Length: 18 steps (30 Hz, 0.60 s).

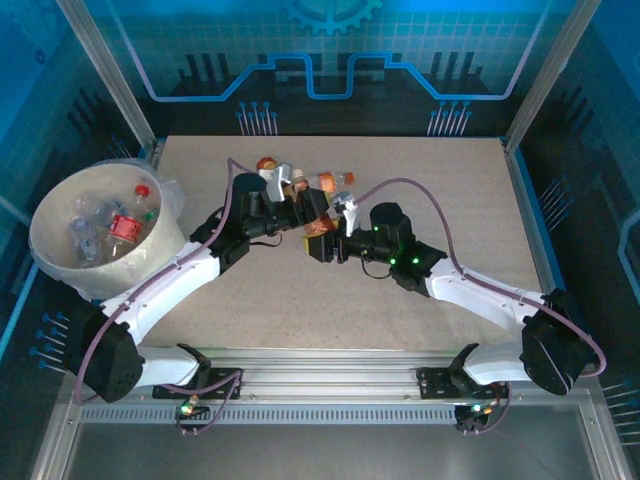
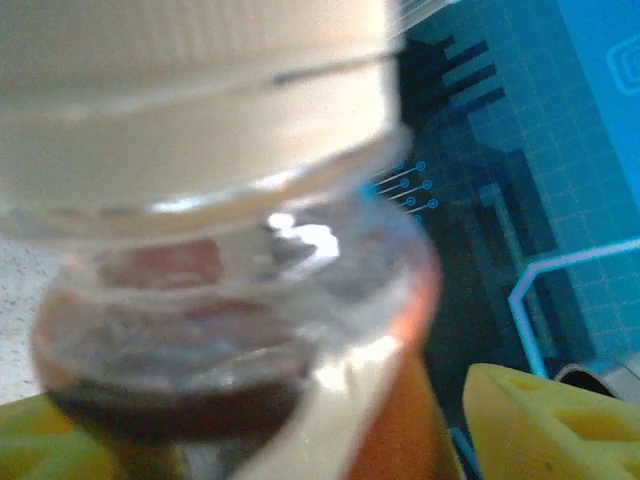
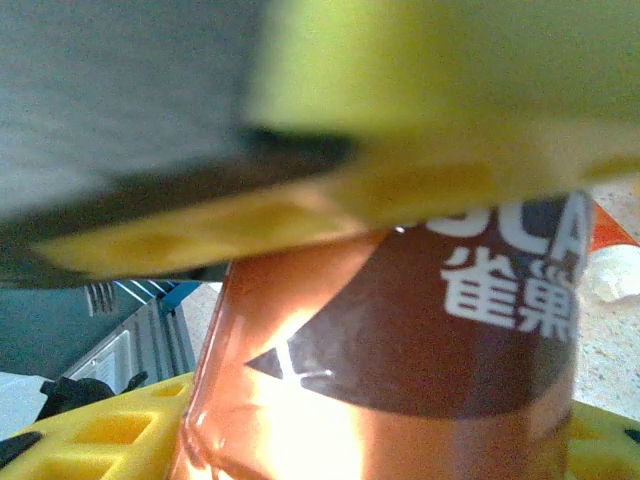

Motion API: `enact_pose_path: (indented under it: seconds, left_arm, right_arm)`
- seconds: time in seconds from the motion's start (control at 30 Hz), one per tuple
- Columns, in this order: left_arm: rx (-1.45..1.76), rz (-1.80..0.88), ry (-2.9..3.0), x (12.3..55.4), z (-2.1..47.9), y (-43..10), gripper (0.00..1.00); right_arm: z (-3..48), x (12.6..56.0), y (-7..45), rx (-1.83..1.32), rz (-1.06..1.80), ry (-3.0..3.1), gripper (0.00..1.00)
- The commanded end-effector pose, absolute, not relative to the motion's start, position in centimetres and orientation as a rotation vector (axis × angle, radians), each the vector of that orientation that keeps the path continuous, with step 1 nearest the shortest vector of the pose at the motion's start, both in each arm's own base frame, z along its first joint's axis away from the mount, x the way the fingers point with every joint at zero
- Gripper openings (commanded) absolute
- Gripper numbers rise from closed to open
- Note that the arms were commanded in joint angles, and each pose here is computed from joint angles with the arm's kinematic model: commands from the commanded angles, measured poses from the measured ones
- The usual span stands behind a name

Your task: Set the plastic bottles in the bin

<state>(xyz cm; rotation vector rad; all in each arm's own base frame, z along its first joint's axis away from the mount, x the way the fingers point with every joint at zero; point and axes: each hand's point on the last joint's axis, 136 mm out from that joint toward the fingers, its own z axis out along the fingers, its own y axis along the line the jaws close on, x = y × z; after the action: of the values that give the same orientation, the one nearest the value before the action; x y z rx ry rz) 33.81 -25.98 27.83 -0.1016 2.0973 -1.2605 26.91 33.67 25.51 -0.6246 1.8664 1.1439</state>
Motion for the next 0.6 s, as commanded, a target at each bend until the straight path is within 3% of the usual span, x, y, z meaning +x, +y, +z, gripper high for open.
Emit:
enact_pose_path:
  seconds: [0.0, 0.07, 0.17, 0.43, 0.57]
  left_arm:
    - [-0.069, -1.282, 2.081, 33.5, 28.2, -26.5, 0.63]
    - [-0.066, -1.278, 2.064, 33.5, 28.4, -26.3, 0.55]
    - [-0.08, -1.25, 2.035, 33.7, 28.8, -25.8, 0.51]
    - [-0.05, -1.043, 1.982, 34.1, 31.1, -23.4, 0.5]
    - [-0.011, -0.847, 1.972, 34.0, 32.9, -21.1, 0.5]
  right_arm:
    - [28.4, 26.9, 34.9, -0.672, 1.163, 1.759, 0.59]
    - [28.3, 27.1, 34.9, -0.667, 1.152, 1.769, 0.62]
    - [28.3, 27.2, 34.8, -0.671, 1.138, 1.783, 0.74]
    - [27.1, 27.3, 32.6, -0.718, 0.947, 1.866, 0.99]
    - [28.3, 27.4, 30.6, -0.688, 0.853, 1.813, 1.0]
